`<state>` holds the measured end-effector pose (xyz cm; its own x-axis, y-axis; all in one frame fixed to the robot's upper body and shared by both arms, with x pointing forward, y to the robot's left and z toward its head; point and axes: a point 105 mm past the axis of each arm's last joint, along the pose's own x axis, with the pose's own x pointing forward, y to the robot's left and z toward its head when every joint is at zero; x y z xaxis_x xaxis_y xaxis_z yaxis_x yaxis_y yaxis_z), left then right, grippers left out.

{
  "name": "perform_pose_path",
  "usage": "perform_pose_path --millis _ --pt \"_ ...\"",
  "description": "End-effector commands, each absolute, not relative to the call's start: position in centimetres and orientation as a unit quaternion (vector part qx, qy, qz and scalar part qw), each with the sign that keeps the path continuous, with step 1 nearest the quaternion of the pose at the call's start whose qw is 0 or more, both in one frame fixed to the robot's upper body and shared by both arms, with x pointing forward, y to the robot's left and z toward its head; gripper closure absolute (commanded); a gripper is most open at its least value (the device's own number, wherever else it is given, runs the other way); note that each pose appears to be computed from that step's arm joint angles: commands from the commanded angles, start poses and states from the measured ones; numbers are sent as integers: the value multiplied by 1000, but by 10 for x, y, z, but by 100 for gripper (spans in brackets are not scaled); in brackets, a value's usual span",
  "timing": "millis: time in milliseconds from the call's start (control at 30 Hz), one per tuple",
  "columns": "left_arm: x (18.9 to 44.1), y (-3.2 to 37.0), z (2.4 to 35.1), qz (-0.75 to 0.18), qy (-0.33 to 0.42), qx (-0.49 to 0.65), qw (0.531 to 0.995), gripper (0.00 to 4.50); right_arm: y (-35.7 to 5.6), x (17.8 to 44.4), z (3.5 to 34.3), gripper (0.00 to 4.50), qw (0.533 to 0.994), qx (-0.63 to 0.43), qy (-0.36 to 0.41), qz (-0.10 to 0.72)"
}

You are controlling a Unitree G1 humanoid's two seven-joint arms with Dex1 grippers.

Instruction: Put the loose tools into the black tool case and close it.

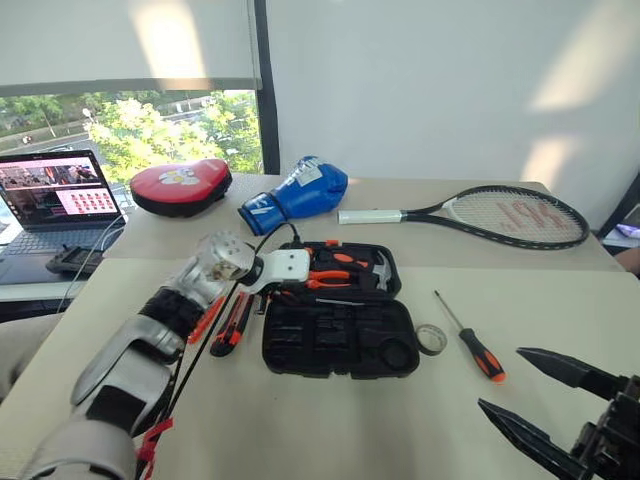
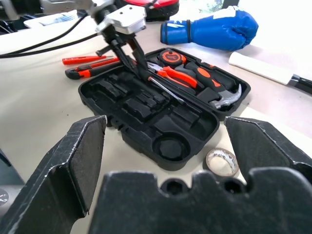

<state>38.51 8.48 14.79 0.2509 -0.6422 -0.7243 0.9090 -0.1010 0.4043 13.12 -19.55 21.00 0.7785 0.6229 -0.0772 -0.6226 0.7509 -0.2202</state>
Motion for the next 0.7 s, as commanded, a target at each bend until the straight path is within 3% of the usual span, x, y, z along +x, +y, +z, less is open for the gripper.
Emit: perform_pose_path --millis 33,567,633,700 --pt "380 84 133 -611 174 454 625 377 -187 129 215 0 932 -126 -29 338" --pt "360 70 130 -609 229 402 644 377 -180 136 215 0 931 -136 -35 337" --pt "364 70 130 -604 222 406 648 287 -179 137 216 0 929 -137 -35 341" --pt "367 69 137 -600 202 404 660 236 -178 137 216 0 928 -137 -34 346"
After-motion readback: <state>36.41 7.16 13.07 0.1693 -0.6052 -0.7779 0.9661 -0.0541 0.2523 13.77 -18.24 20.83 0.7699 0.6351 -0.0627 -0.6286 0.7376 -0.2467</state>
